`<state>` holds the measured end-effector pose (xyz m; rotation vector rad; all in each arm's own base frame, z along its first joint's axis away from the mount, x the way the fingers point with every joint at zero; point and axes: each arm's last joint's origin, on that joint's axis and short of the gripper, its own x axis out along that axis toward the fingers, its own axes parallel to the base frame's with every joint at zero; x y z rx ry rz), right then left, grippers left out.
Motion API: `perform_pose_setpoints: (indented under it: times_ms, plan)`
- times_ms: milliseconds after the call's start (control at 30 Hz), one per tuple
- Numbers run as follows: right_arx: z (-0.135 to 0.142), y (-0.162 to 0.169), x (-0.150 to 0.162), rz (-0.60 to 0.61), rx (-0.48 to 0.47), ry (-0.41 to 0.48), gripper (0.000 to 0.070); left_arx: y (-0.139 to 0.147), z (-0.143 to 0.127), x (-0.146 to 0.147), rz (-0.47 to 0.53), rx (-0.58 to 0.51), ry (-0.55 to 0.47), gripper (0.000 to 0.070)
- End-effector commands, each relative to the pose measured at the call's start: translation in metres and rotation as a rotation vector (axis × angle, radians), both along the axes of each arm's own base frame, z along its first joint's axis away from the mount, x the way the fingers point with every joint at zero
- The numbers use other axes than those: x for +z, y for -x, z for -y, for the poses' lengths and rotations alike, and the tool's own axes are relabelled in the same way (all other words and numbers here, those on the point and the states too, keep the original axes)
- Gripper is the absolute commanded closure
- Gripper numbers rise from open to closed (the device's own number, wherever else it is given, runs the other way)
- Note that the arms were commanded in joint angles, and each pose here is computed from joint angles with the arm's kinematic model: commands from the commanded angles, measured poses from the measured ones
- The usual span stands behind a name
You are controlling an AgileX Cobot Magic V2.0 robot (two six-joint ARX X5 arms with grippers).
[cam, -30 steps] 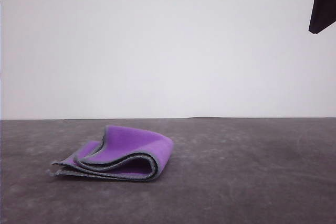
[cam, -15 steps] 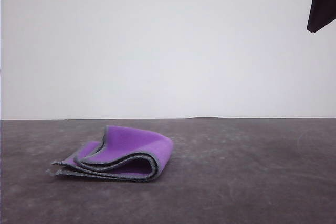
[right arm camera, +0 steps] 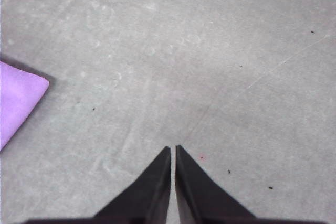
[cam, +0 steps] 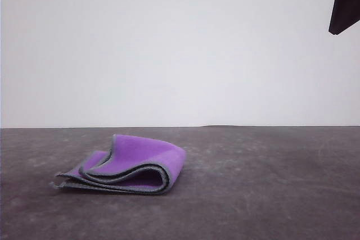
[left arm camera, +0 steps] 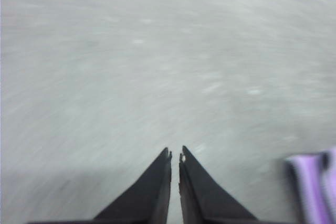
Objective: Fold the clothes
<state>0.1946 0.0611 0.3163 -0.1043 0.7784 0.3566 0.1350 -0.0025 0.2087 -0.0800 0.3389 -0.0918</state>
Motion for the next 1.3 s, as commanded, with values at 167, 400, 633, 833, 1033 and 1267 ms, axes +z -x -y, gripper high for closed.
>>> perform_pose_setpoints:
  times_ms: [167, 400, 633, 833, 1033, 1267]
  plan:
    - [-0.001, -0.002, 0.004, 0.019, 0.004, -0.002, 0.0691, 0.028, -0.003, -0.04, 0.137, 0.098, -0.003, 0.0684]
    - [-0.001, -0.002, 0.004, 0.019, 0.004, -0.002, 0.0691, 0.037, -0.004, -0.058, 0.134, 0.13, -0.012, 0.0684]
    - [-0.001, -0.002, 0.004, 0.019, 0.004, -0.002, 0.0691, 0.04, -0.005, -0.059, 0.156, 0.147, -0.014, 0.0684]
    - [-0.001, -0.002, 0.005, 0.021, 0.004, -0.003, 0.0691, 0.04, -0.005, -0.059, 0.155, 0.149, -0.002, 0.0684]
    - [-0.001, -0.002, 0.005, 0.021, 0.004, -0.003, 0.0691, 0.039, -0.004, -0.059, 0.153, 0.159, 0.046, 0.0684]
    - [-0.001, -0.002, 0.005, 0.021, 0.004, -0.003, 0.0691, 0.039, -0.004, -0.059, 0.152, 0.159, 0.046, 0.0684]
